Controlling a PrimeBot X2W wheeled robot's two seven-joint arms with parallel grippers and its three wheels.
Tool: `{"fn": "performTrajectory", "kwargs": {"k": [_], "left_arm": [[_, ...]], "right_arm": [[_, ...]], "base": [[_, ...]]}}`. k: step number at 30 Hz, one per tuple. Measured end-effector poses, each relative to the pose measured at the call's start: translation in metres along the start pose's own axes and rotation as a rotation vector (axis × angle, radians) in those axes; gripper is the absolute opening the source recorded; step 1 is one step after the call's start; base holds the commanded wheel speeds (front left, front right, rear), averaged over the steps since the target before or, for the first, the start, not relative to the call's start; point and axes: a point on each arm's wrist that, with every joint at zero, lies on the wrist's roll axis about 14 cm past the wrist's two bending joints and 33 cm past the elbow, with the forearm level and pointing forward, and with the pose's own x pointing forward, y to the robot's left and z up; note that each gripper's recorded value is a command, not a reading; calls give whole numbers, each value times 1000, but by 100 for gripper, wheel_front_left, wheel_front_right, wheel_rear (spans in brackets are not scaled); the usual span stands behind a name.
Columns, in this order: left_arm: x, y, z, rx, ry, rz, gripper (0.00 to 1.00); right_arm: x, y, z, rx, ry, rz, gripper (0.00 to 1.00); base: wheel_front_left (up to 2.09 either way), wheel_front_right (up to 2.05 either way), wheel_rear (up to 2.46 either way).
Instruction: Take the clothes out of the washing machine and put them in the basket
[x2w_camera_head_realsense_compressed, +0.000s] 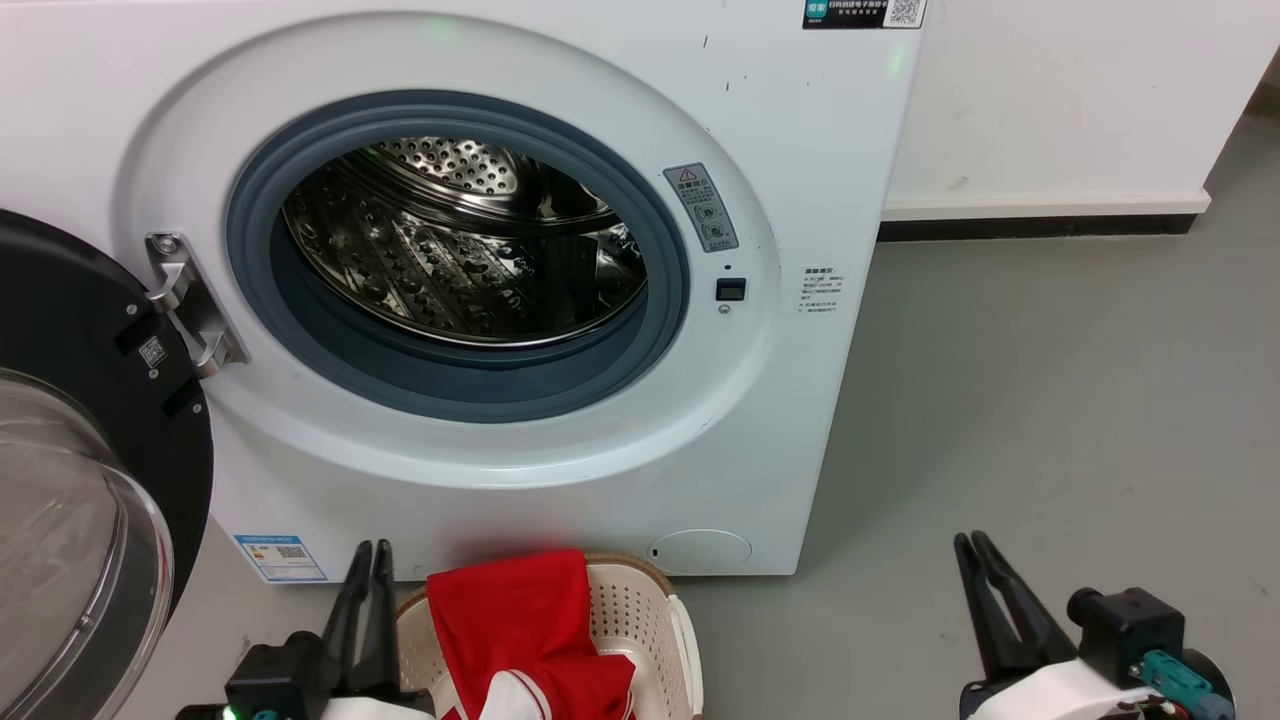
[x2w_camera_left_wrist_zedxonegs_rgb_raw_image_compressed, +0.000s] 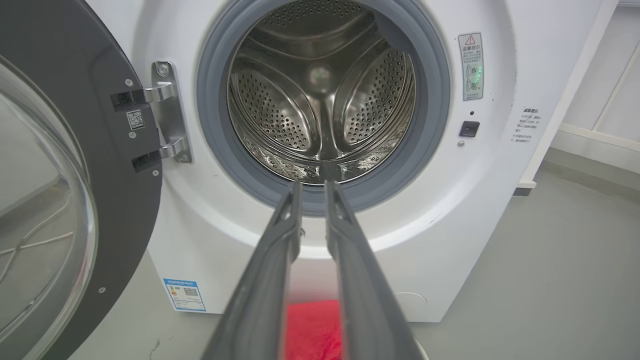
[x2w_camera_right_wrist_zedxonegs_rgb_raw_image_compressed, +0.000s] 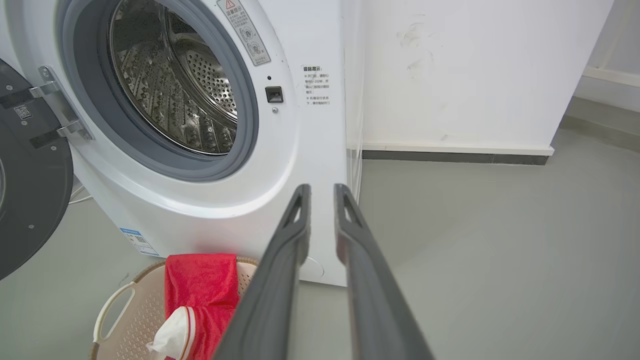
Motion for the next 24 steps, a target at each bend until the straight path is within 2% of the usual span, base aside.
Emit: {"fn": "performTrajectory", "kwargs": {"k": [24], "left_arm": [[6, 17, -23, -436, 114, 96, 0]], "right_arm": [[6, -18, -5, 450, -10, -51, 0]], "base": [[0, 0, 0]]}}
